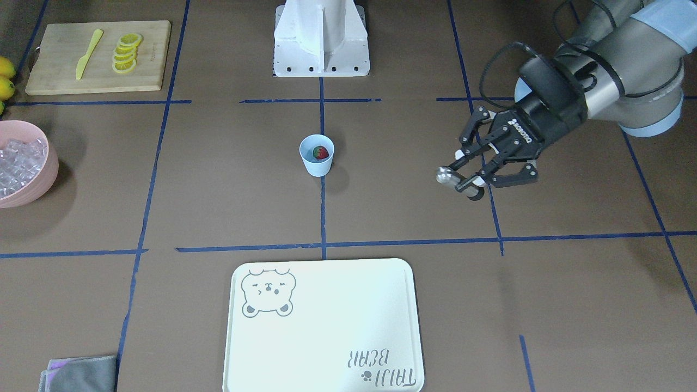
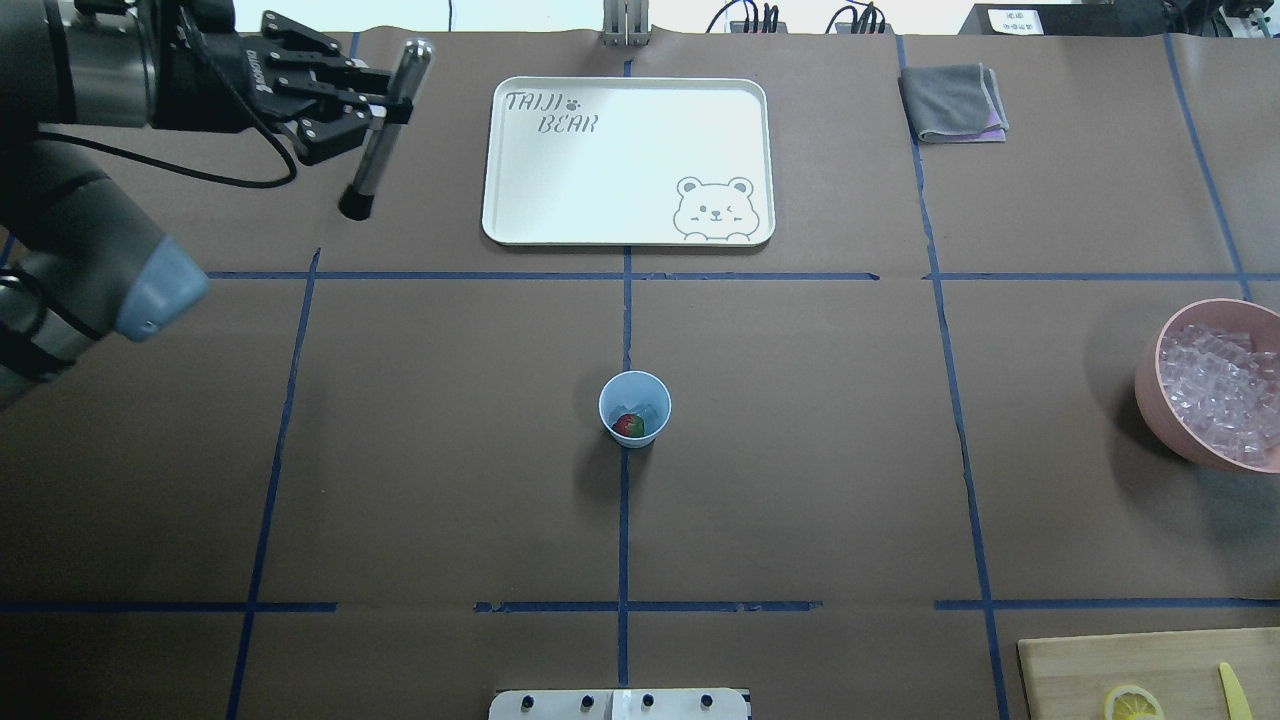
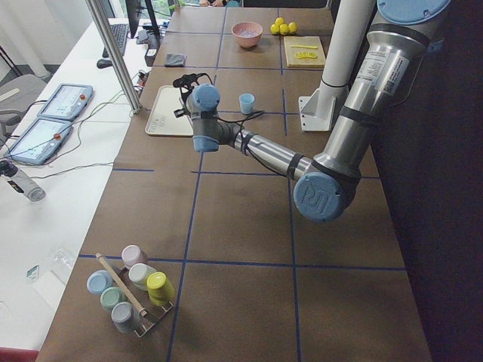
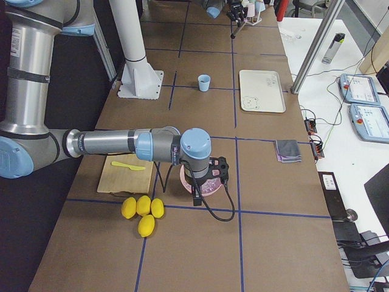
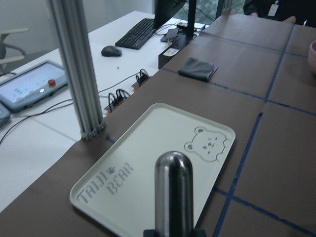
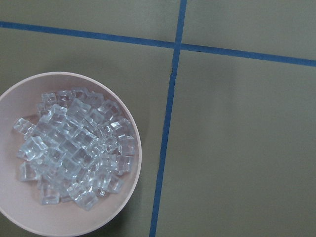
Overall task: Mash ice and strawberries in cup
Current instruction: 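Lift the pestle with the left gripper and carry it over the cup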
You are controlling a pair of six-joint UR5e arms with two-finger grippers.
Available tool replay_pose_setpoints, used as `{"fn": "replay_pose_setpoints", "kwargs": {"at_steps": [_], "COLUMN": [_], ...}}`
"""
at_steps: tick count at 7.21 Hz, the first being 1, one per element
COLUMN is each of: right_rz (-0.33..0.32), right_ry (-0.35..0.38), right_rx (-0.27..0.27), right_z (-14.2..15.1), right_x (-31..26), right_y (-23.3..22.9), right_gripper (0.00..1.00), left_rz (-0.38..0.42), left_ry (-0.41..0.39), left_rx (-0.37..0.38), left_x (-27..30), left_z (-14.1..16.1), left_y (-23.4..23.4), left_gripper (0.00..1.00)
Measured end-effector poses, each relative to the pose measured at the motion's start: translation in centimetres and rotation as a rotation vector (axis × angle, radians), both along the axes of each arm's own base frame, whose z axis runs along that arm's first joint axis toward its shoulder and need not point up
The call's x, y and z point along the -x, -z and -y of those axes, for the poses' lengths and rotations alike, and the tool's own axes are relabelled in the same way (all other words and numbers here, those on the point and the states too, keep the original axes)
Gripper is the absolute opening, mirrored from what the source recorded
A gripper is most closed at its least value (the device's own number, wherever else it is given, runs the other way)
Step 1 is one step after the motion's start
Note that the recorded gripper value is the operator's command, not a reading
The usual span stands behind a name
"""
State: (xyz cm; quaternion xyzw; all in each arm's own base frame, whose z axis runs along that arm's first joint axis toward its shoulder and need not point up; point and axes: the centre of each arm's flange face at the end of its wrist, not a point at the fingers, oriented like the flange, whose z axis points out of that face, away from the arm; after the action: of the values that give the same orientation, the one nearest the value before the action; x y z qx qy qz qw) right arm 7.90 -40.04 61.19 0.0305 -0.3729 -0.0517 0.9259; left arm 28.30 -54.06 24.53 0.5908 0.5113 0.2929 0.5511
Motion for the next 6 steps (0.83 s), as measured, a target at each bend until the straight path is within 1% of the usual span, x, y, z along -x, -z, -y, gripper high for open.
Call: {"fn": "replay_pose_setpoints", "kwargs": {"at_steps": [1, 2, 3, 4, 5, 6], "right_rz": [0.000, 0.001, 0.003, 0.004, 0.004, 0.004], "right_ry": [0.000, 0.001, 0.002, 0.003, 0.003, 0.003], "right_rx": [-0.007, -0.012, -0.014, -0.015, -0.016, -0.016], "right_z": [0.4, 0.7, 0.8, 0.8, 0.8, 0.8], "right_x": [0.0, 0.1, 0.1, 0.1, 0.1, 0.2], "right_y": [0.3, 0.5, 0.6, 0.7, 0.7, 0.7], "right_gripper": [1.00, 1.00, 1.00, 1.00, 1.00, 1.00], "left_rz": [-0.076, -0.166, -0.268, -0.364, -0.443, -0.501], "left_ry": [-0.011, -0.013, -0.010, -0.005, 0.003, 0.011], "left_rx": [-0.071, -0.118, -0.137, -0.129, -0.108, -0.089], "left_x": [-2.6, -5.6, -9.1, -12.4, -14.9, -16.5], "left_z": [-1.9, -4.5, -7.8, -11.3, -14.2, -16.2], "left_y": [0.2, 0.4, 0.8, 1.3, 1.9, 2.5], "left_gripper": [0.00, 0.00, 0.00, 0.00, 0.00, 0.00]}}
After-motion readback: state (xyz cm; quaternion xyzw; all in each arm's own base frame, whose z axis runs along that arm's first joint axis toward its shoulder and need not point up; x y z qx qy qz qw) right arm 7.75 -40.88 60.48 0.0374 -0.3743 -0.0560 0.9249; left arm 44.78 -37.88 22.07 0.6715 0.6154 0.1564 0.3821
